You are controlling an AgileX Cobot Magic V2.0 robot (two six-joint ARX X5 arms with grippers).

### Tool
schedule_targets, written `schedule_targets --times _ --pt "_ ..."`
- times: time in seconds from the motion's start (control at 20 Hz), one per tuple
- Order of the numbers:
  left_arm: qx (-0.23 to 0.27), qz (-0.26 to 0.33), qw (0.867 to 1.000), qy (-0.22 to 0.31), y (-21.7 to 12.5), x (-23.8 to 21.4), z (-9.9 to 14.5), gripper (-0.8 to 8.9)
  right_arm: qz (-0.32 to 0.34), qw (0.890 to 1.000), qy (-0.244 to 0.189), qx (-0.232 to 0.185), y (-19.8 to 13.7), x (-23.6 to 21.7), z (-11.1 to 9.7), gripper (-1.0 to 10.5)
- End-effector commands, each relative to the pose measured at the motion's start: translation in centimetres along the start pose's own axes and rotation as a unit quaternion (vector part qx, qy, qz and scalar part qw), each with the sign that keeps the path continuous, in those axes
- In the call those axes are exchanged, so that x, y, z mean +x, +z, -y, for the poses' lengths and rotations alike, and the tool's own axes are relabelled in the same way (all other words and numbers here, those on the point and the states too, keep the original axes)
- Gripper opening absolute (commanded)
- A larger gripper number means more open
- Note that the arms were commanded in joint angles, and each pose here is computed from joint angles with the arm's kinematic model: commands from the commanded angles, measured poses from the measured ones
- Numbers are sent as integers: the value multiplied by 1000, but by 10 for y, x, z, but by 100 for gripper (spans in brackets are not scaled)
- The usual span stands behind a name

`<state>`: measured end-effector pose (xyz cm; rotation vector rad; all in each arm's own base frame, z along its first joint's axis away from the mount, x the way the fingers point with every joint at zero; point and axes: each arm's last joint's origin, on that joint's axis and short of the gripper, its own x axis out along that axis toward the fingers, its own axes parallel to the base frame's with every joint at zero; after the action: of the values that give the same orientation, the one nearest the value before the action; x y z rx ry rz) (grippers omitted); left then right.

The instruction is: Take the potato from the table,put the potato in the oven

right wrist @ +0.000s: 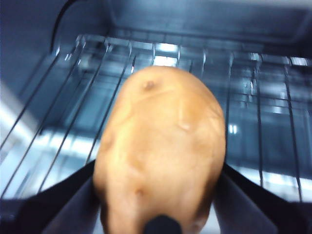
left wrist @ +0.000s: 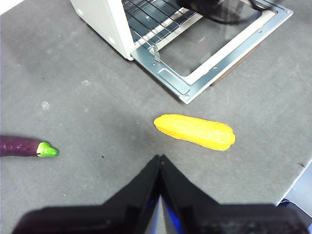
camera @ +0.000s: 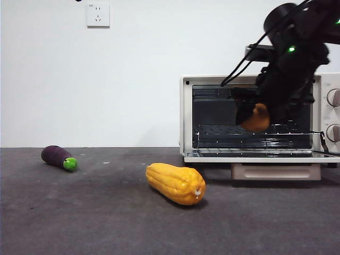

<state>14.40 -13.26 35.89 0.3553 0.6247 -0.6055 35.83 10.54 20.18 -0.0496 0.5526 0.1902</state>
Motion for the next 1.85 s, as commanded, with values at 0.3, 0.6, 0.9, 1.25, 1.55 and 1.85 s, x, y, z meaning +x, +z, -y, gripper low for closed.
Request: schedule_targets --times 0.3,0.6,0.9,1.25,1.55,1.85 --pt "-11 1 1000 1 0 2 0 -6 -11 1000 -27 8 1 18 0 209" --pt "-38 1 999 1 0 2 0 -6 -14 999 -27 8 1 18 0 462" --pt "-67 1 998 1 0 2 0 -6 -35 999 -35 7 6 3 0 512" --pt "-70 33 997 0 12 17 1 -6 -88 996 -13 7 34 -121 0 505" --pt "-69 72 988 -117 33 75 -6 -8 -50 999 0 2 29 -248 10 504" --pt "-213 -11 954 -211 11 159 -57 -8 21 999 22 13 -2 -339 24 284"
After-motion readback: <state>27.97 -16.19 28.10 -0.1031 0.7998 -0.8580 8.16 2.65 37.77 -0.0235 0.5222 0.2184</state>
